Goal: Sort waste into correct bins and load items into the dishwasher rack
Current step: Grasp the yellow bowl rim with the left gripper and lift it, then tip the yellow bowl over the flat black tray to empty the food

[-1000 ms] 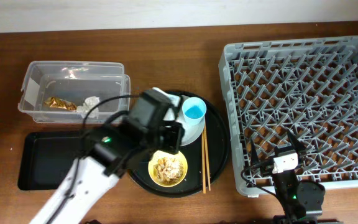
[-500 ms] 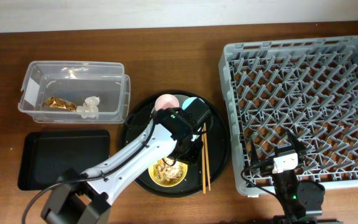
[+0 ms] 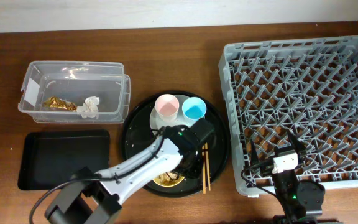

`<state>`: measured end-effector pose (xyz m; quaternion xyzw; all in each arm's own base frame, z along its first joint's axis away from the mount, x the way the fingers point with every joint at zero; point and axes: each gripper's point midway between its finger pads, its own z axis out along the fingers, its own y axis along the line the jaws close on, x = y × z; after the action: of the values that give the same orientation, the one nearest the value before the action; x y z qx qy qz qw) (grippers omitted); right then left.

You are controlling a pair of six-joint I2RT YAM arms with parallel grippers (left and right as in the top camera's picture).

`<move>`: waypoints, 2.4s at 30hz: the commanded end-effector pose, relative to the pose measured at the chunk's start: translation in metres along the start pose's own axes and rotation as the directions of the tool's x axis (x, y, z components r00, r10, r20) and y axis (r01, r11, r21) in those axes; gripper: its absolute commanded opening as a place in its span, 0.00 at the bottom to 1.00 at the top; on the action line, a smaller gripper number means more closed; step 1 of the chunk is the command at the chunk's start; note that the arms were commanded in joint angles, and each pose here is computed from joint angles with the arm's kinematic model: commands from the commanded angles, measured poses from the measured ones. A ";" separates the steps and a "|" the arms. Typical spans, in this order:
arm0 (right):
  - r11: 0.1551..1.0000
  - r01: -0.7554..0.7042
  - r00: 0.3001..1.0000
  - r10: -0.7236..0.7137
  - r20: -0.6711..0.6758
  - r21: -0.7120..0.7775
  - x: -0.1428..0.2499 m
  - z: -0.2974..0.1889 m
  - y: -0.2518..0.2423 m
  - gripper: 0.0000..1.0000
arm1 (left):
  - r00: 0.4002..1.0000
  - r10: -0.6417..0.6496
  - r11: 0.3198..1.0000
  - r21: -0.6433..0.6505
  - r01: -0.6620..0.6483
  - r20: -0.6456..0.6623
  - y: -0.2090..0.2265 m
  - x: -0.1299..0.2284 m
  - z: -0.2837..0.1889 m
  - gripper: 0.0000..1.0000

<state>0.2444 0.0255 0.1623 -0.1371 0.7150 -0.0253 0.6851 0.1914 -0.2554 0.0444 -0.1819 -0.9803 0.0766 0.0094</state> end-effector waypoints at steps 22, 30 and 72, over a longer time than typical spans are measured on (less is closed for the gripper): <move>1.000 -0.008 1.000 0.008 -0.002 0.003 0.003 0.000 0.000 0.98 | 0.996 -0.053 0.990 -0.129 0.063 0.078 0.020 -0.001 0.023 0.17; 1.000 -0.008 1.000 0.008 -0.002 0.003 0.003 0.000 0.000 0.98 | 0.995 -0.053 0.990 -0.129 0.063 0.079 0.020 -0.002 0.023 0.05; 1.000 -0.008 1.000 0.008 -0.002 0.003 0.003 0.000 0.000 0.98 | 0.588 -0.738 0.671 0.274 0.689 0.331 0.315 0.020 -0.131 0.01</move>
<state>0.2444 0.0255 0.1623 -0.1371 0.7150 -0.0253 0.6851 0.2922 0.0654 0.1217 0.2536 -0.9543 0.0788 -0.1371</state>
